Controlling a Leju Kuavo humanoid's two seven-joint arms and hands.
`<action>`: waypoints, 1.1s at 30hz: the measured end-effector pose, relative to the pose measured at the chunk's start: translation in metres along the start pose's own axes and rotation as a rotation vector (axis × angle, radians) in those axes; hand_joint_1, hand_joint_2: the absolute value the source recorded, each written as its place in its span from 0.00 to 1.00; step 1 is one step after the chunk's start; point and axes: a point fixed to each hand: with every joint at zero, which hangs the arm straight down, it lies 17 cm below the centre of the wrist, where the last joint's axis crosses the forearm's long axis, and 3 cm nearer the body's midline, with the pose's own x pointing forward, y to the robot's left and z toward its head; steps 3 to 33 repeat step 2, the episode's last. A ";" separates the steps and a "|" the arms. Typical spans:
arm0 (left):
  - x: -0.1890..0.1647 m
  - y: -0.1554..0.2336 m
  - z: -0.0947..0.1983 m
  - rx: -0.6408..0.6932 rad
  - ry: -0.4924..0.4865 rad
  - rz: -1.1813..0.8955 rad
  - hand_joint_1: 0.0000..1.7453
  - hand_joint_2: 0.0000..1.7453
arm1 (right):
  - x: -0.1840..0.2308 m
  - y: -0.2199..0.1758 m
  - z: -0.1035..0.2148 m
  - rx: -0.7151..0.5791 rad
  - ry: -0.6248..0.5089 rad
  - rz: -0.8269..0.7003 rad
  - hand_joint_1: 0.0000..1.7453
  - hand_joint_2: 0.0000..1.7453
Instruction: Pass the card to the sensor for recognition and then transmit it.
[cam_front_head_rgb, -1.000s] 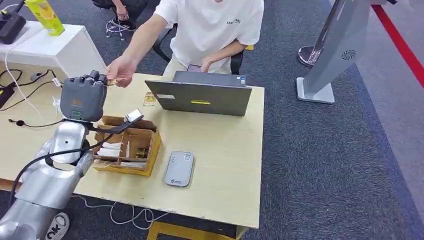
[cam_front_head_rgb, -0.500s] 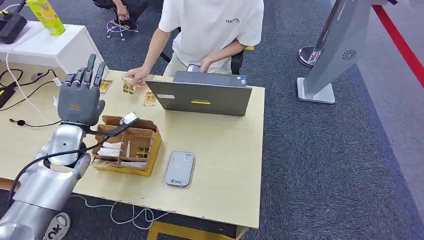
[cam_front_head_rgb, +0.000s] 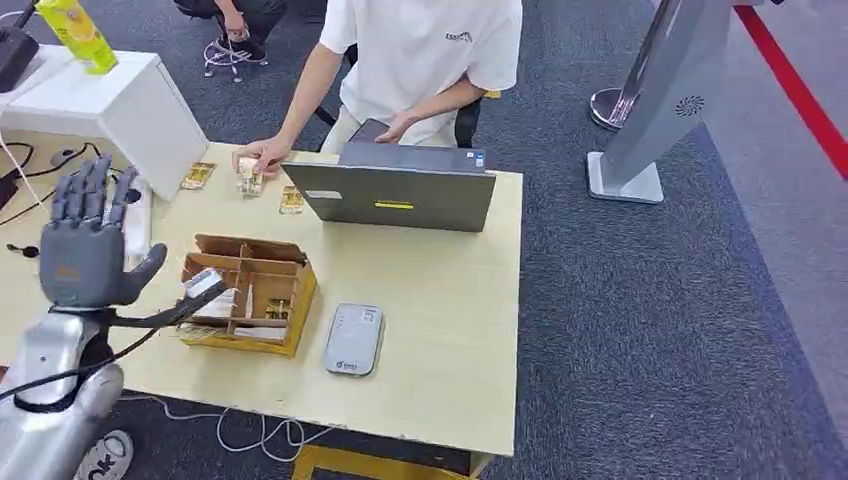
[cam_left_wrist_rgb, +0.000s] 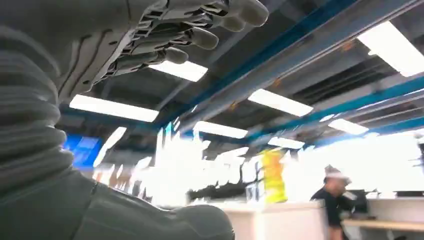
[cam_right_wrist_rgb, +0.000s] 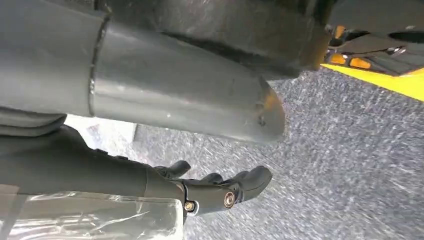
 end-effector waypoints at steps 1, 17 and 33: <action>-0.038 0.011 0.019 -0.017 0.040 0.039 0.00 1.00 | -0.003 0.000 0.000 0.000 0.007 -0.006 0.00 0.00; -0.078 0.025 0.033 -0.035 0.064 0.068 0.00 1.00 | -0.007 0.001 0.001 0.001 0.015 -0.012 0.00 0.00; -0.078 0.025 0.033 -0.035 0.064 0.068 0.00 1.00 | -0.007 0.001 0.001 0.001 0.015 -0.012 0.00 0.00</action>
